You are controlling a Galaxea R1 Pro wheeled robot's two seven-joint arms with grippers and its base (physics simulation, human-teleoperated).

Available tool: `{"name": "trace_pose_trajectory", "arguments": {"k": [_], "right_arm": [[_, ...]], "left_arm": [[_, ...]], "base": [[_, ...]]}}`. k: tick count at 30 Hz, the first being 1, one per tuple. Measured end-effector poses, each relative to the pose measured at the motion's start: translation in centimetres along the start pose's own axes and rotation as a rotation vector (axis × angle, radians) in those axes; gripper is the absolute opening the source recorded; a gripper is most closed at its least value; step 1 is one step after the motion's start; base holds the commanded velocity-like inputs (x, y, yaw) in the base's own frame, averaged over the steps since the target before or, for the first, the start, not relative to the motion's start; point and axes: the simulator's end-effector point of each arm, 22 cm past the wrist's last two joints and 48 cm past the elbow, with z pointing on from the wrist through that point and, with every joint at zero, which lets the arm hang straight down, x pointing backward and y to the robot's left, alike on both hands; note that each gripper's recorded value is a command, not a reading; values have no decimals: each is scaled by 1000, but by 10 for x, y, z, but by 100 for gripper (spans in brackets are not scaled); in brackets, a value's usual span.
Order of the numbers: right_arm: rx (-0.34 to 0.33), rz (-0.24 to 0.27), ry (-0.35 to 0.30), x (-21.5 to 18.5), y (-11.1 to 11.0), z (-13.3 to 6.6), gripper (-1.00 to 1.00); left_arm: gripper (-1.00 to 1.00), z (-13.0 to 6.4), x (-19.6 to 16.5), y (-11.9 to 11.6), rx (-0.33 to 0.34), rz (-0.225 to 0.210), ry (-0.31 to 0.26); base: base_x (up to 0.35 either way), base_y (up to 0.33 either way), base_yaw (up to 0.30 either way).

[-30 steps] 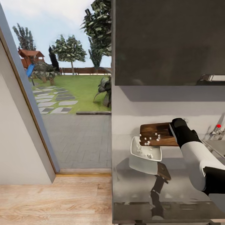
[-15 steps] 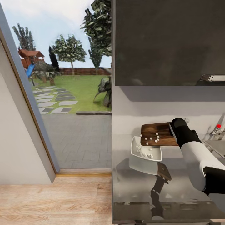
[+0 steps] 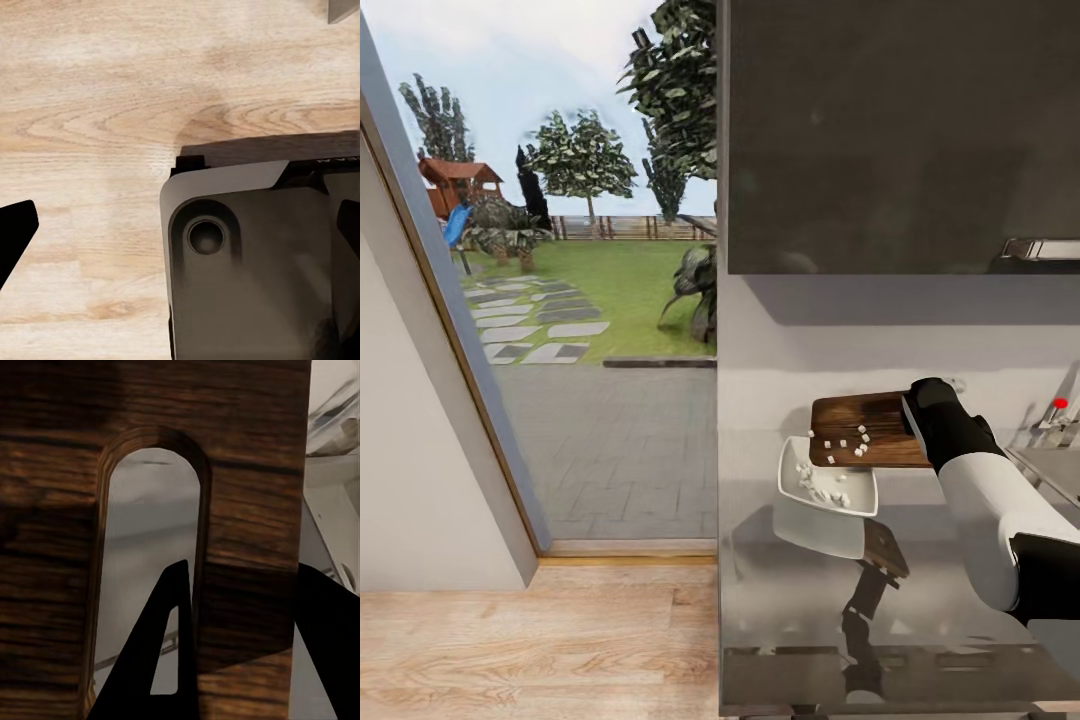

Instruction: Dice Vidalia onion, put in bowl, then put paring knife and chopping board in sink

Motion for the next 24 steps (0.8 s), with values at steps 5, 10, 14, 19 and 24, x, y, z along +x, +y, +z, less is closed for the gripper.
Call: {"name": "trace_pose_trajectory", "arguments": {"k": [5,10,14,19,24], "right_arm": [[3,0,0,0,0,0,-100],[31,-1,-1,0,-5,-1,-100],[43,-2,-1,-1,-7,-1,-100],[44,-1,-1,-1,-8,-1,-100],[44,0,-3,-1,-8,-2,-100]], "left_arm": [[100,0,0,0,0,0,0],[100,0,0,0,0,0,0],[100,0,0,0,0,0,0],[100,0,0,0,0,0,0],[100,0,-1,0,0,0,-2]], "base": [[0,0,0],[0,0,0],[0,0,0],[0,0,0],[0,0,0]]}}
